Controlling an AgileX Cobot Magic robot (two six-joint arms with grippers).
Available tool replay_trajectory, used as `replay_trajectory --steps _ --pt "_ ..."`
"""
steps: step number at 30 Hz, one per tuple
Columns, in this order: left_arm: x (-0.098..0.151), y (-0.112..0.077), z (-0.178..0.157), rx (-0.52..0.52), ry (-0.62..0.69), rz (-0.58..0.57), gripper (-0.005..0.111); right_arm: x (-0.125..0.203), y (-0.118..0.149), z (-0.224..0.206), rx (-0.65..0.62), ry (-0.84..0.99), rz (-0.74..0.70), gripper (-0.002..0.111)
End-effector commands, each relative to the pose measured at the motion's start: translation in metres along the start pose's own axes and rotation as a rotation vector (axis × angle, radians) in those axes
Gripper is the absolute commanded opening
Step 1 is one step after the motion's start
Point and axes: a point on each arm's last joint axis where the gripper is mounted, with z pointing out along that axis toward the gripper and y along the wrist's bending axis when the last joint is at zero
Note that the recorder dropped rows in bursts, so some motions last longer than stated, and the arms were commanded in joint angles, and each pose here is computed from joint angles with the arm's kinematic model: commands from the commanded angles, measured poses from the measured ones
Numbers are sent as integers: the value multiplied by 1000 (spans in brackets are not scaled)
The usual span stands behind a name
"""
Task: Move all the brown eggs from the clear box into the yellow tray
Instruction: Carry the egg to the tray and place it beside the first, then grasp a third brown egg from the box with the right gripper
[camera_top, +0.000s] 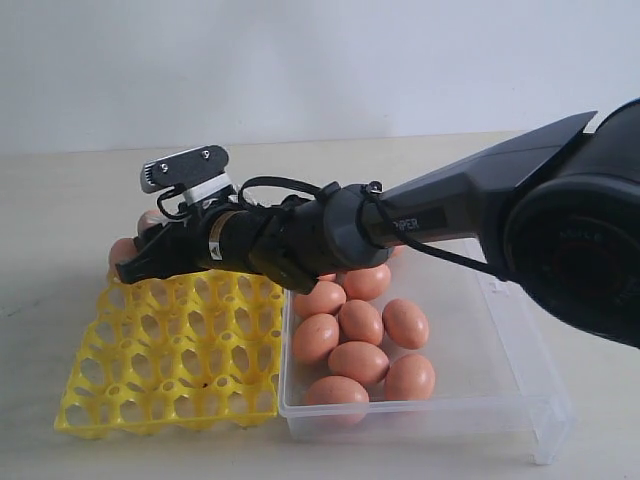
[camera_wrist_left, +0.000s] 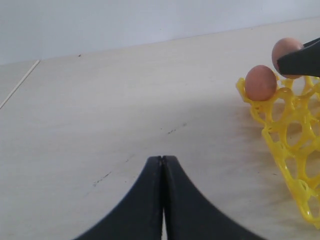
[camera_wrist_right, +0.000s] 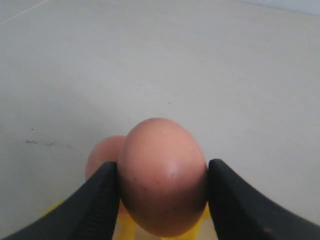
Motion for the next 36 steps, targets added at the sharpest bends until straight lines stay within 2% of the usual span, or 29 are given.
replay_trajectory --steps 1,4,9,13,16,21,25,29,31,33,36 --pt "-2 0 -1 5 -19 -5 0 -5 2 -1 -9 -8 -7 55" --pt "-2 0 -1 5 -19 -5 0 -1 0 -1 14 31 -5 62" --pt "-2 0 -1 5 -19 -5 0 -15 0 -11 51 59 8 62" --pt "-2 0 -1 5 -19 -5 0 -53 2 -47 136 139 -79 50" --pt "-2 0 -1 5 -19 -5 0 -79 1 -89 219 297 -200 41" --pt "-2 0 -1 5 -19 -5 0 -92 -13 -147 363 577 -171 36" --pt "-2 0 -1 5 -19 -5 0 -84 -29 -175 437 721 -132 36" --pt "-2 0 -1 5 -19 -5 0 -37 -33 -194 364 757 -109 37" --pt "-2 0 -1 5 -19 -5 0 -19 -35 -198 336 730 -34 43" --pt "-2 0 -1 5 -19 -5 0 -1 -44 -202 379 760 32 51" --pt "-2 0 -1 5 -19 -5 0 3 -56 -206 417 764 90 57"
